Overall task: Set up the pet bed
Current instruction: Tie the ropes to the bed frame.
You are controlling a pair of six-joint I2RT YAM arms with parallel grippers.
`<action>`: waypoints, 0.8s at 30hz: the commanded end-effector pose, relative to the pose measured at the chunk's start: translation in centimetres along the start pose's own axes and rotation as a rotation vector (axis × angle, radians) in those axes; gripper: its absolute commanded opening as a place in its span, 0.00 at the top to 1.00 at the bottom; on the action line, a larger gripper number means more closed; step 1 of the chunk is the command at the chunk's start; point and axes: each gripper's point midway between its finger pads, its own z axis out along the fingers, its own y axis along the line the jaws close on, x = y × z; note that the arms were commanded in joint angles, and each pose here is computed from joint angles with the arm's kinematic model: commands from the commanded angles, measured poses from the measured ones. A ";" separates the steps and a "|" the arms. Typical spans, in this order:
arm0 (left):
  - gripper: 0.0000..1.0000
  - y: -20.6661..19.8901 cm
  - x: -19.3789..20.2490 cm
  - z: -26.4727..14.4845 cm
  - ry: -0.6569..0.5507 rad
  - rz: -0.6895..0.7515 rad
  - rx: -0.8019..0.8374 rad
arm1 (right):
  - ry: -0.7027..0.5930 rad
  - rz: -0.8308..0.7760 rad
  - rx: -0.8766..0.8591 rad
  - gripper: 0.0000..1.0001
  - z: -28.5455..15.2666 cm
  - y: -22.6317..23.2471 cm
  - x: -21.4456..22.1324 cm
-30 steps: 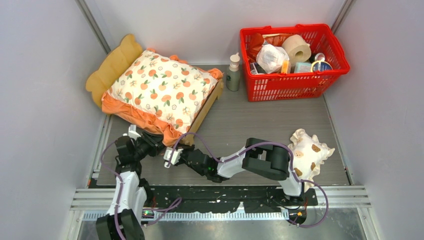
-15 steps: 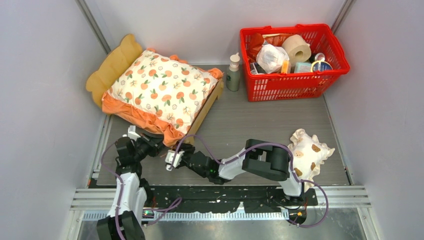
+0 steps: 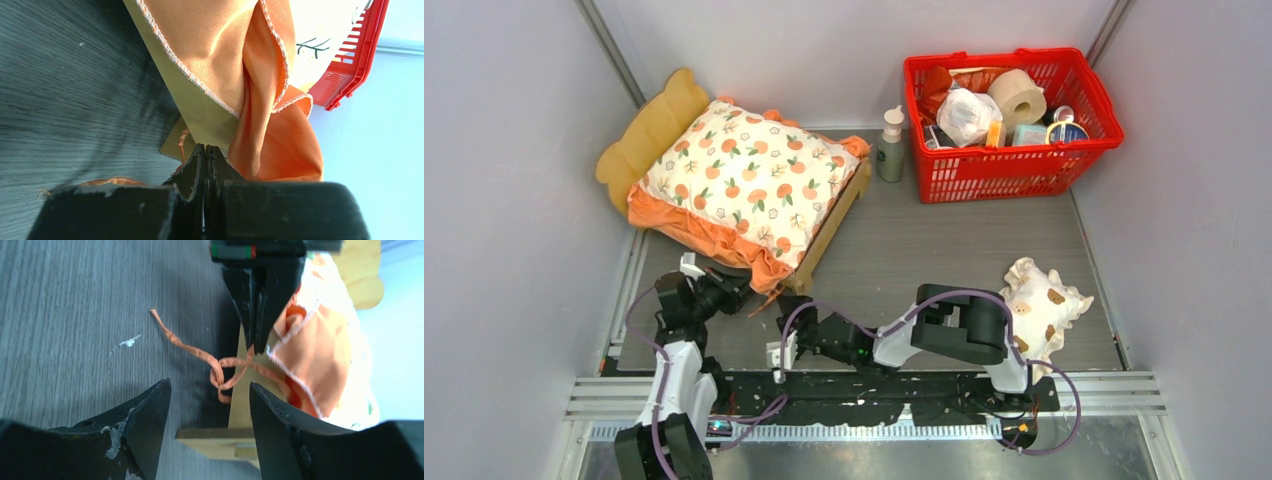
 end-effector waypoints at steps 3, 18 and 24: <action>1.00 -1.8 -1.0 -0.2 -0.027 0.056 0.039 | -0.060 -0.283 -0.007 0.37 2.8 0.4 -2.1; 1.00 -1.2 -0.6 -0.1 -0.008 0.030 0.021 | 0.048 -0.474 -0.118 0.41 7.5 3.9 1.6; 1.00 -1.8 -2.2 -0.1 -0.067 0.049 -0.003 | 0.089 -0.442 -0.085 0.91 7.0 2.8 2.4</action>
